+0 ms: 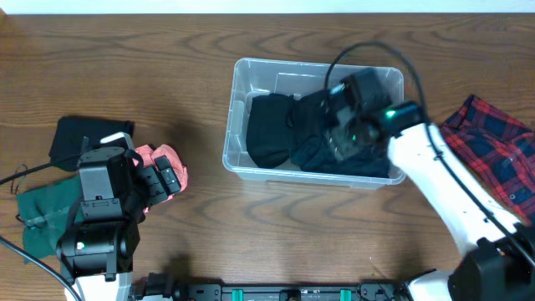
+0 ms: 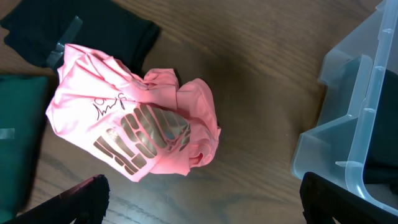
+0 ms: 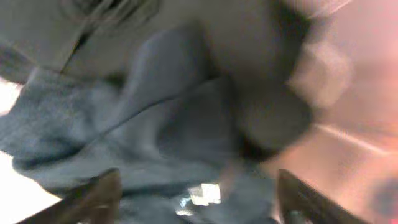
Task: Pack container
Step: 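Place the dark green shirt into the bin and release, then move the right gripper to the plaid shirt and grasp it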
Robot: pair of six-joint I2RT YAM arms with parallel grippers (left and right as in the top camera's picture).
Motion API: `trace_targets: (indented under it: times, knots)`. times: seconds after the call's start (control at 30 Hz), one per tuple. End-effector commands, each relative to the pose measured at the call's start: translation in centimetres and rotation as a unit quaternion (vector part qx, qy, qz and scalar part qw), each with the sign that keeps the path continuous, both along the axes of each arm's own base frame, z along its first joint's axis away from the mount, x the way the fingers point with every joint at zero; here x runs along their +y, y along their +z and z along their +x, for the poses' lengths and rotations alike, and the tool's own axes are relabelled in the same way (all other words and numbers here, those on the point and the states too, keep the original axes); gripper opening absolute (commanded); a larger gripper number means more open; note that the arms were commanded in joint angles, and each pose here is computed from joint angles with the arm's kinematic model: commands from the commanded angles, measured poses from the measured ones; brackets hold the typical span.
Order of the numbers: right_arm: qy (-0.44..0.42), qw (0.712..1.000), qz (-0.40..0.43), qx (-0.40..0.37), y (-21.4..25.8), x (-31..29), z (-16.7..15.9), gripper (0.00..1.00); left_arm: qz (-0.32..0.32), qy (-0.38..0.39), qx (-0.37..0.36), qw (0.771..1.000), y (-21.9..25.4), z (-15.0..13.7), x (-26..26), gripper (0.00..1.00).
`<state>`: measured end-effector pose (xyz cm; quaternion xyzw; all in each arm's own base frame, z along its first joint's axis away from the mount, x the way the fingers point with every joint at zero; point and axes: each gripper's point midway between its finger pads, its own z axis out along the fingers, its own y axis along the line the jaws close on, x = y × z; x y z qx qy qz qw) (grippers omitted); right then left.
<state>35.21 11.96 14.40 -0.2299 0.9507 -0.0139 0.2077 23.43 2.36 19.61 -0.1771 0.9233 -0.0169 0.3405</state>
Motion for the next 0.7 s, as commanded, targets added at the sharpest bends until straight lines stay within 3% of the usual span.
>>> trace_targets:
  times: [0.0, 0.1, 0.27, 0.47, 0.67]
  knots:
    - [-0.113, 0.987, -0.053, -0.101, 5.7, -6.5, 2.6, 0.99, 0.004, 0.007, -0.008, 1.0, 0.7, 0.1, 0.4, 0.98]
    - [-0.164, 0.974, -0.092, -0.124, 6.9, -11.8, 3.3, 0.99, 0.004, 0.007, -0.008, 1.0, 0.7, 0.2, 0.4, 0.98]
    - [-0.215, 0.963, -0.138, -0.086, 5.1, -20.1, 2.9, 0.99, 0.004, 0.007, -0.008, 1.0, 0.7, 0.1, 0.4, 0.98]
    - [-0.278, 0.946, -0.163, 0.019, -0.8, -27.9, -0.3, 0.99, 0.004, 0.007, -0.008, 1.0, 0.7, 0.1, 0.4, 0.98]
    - [-0.32, 0.93, -0.163, 0.077, -5.7, -31.2, -3.6, 0.99, 0.004, 0.008, -0.008, 1.0, 0.7, 0.1, 0.4, 0.98]
